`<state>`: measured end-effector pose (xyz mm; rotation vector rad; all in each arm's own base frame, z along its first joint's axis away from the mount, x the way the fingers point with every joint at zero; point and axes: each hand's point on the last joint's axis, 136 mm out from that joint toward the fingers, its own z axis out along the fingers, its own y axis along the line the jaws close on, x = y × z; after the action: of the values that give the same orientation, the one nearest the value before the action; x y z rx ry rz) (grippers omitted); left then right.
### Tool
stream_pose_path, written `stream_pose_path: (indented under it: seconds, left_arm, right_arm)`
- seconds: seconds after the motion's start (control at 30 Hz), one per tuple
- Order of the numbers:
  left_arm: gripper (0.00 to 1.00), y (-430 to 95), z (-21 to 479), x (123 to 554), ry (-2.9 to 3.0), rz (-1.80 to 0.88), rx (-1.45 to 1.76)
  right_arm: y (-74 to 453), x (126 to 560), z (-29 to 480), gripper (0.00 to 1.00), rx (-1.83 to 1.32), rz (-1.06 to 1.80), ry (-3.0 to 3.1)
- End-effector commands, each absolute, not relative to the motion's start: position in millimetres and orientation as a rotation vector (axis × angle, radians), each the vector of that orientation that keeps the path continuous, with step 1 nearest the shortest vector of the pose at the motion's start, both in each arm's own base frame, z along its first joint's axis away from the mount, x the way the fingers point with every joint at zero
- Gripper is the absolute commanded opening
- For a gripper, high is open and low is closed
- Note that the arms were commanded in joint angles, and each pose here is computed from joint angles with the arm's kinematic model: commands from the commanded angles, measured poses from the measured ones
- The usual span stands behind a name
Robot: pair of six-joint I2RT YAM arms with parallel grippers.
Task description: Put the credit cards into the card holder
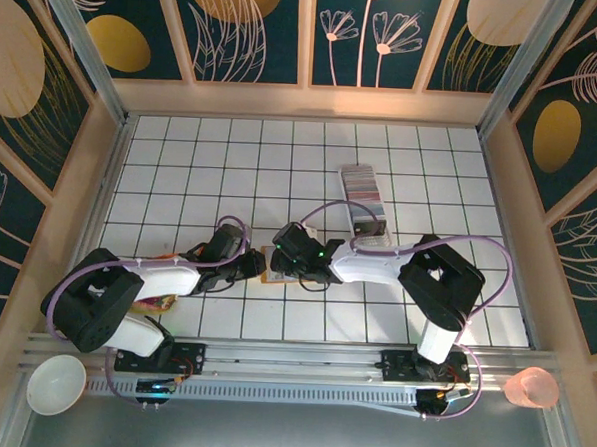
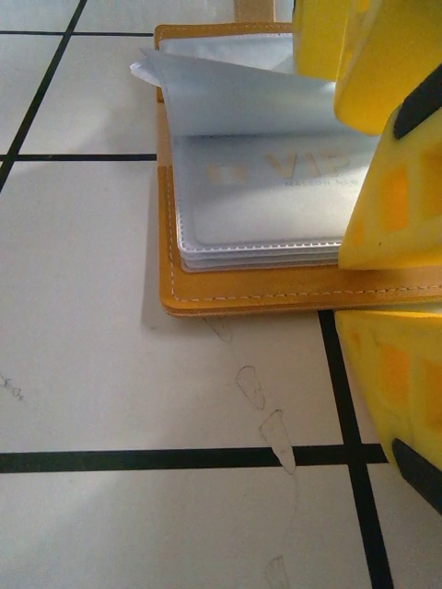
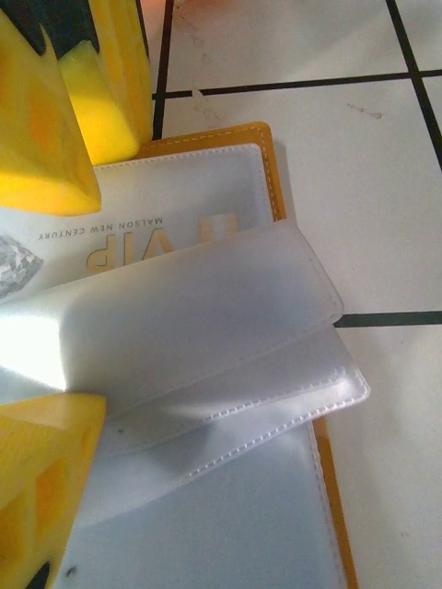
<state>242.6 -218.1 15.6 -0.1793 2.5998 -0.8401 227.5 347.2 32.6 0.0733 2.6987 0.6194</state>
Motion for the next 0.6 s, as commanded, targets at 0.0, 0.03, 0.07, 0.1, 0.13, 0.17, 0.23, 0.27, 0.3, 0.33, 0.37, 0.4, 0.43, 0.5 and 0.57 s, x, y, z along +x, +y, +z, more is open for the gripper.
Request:
stream_pose_path:
  seconds: [0.0,0.03,0.07,0.1,0.13,0.17,0.23,0.27,0.3,0.33,0.37,0.4,0.43,0.5,0.57]
  left_arm:
    - [0.18,-219.5,5.5,222.6,2.672,-0.874,-0.171]
    - [0.18,-219.8,5.7,222.4,2.671,-0.877,-0.171]
    - [0.18,-219.9,5.2,221.8,2.673,-0.88,-0.172]
    - [0.18,-219.9,5.6,222.5,2.672,-0.878,-0.174]
    - [0.17,-219.9,5.8,222.6,2.671,-0.878,-0.173]
    - [0.17,-219.3,5.1,222.0,2.673,-0.876,-0.174]
    - [0.17,-219.2,6.2,222.8,2.669,-0.876,-0.175]
    - [0.17,-218.9,6.1,222.4,2.669,-0.876,-0.176]
    - [0.16,-218.3,5.8,222.4,2.668,-0.874,-0.178]
    - [0.16,-218.4,6.1,222.1,2.668,-0.874,-0.178]
    - [0.16,-218.1,5.7,221.8,2.669,-0.874,-0.18]
    - [0.16,-218.3,6.2,221.8,2.666,-0.875,-0.18]
    - [0.15,-217.3,5.5,221.7,2.667,-0.87,-0.183]
    - [0.14,-216.2,5.5,221.9,2.664,-0.864,-0.187]
    - [0.12,-213.8,5.6,222.4,2.659,-0.854,-0.201]
  right_arm:
    - [358.3,222.1,37.1,0.53,0.095,0.726,2.683]
    - [360.8,222.3,40.3,0.52,0.095,0.748,2.672]
    - [362.9,222.6,42.7,0.52,0.097,0.769,2.663]
    - [366.1,223.1,46.3,0.52,0.098,0.8,2.651]
    - [369.6,223.1,49.5,0.52,0.095,0.831,2.638]
    - [372.5,223.7,51.4,0.52,0.094,0.857,2.628]
    - [377.1,225.4,55.7,0.51,0.092,0.881,2.615]
    - [379.3,225.4,57.5,0.51,0.088,0.889,2.611]
    - [380.2,225.4,57.5,0.51,0.087,0.894,2.609]
    - [381.8,226.3,59.7,0.51,0.089,0.905,2.6]
    - [382.9,226.2,60.0,0.51,0.087,0.911,2.597]
    - [384.8,226.2,61.4,0.51,0.088,0.925,2.59]
    - [386.0,225.2,60.6,0.51,0.091,0.94,2.591]
    - [388.7,225.4,61.4,0.5,0.1,0.967,2.578]
    - [392.1,225.4,64.2,0.5,0.109,0.995,2.563]
